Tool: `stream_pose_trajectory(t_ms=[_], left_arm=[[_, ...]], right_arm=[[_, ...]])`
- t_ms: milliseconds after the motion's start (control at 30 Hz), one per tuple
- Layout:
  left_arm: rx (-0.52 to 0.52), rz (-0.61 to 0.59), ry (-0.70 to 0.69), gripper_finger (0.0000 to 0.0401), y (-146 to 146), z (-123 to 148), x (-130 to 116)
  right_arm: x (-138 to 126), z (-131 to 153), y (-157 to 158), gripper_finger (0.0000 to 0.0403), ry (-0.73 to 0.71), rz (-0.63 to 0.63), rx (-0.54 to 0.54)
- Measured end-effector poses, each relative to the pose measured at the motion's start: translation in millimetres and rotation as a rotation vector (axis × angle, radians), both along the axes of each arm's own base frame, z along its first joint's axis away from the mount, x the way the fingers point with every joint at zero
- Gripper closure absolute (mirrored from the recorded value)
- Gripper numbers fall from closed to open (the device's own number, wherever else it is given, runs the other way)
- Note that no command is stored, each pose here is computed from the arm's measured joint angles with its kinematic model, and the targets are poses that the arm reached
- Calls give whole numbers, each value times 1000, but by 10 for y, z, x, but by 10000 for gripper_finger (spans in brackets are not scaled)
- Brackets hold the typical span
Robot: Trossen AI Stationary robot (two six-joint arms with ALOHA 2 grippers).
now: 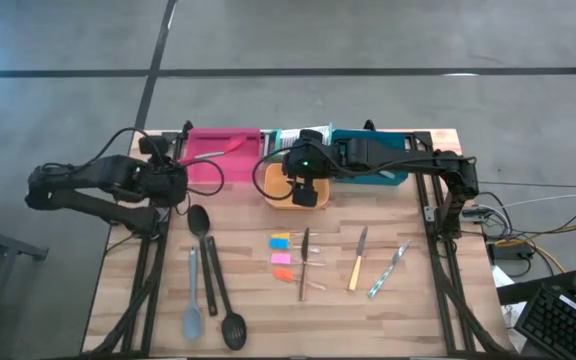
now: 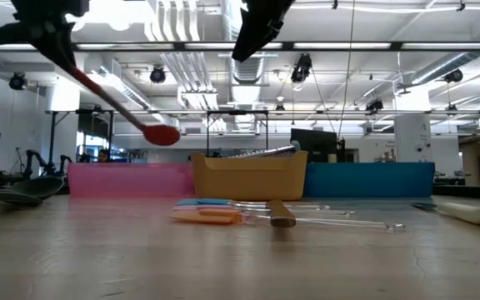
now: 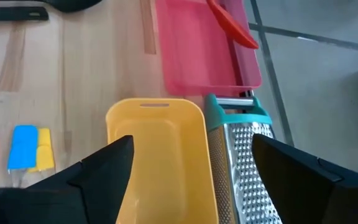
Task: Pick & Place Kitchen Items
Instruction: Put the red spoon into the pink bin
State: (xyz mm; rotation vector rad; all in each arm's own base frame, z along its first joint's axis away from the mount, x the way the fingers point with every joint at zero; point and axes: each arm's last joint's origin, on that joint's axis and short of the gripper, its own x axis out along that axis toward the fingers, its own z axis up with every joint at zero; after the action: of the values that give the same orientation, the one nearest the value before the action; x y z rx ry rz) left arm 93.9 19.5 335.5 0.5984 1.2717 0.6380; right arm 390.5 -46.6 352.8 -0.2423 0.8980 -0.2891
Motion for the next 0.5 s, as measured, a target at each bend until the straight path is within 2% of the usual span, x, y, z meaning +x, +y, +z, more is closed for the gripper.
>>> stream_pose_trajectory(t_ms=[267, 500], left_arm=[[23, 34, 111, 346, 157, -202, 59], [57, -67, 131, 346, 369, -342, 273]], right_arm=[[43, -66, -8, 117, -17, 26, -26], [39, -57, -25, 132, -19, 27, -30]])
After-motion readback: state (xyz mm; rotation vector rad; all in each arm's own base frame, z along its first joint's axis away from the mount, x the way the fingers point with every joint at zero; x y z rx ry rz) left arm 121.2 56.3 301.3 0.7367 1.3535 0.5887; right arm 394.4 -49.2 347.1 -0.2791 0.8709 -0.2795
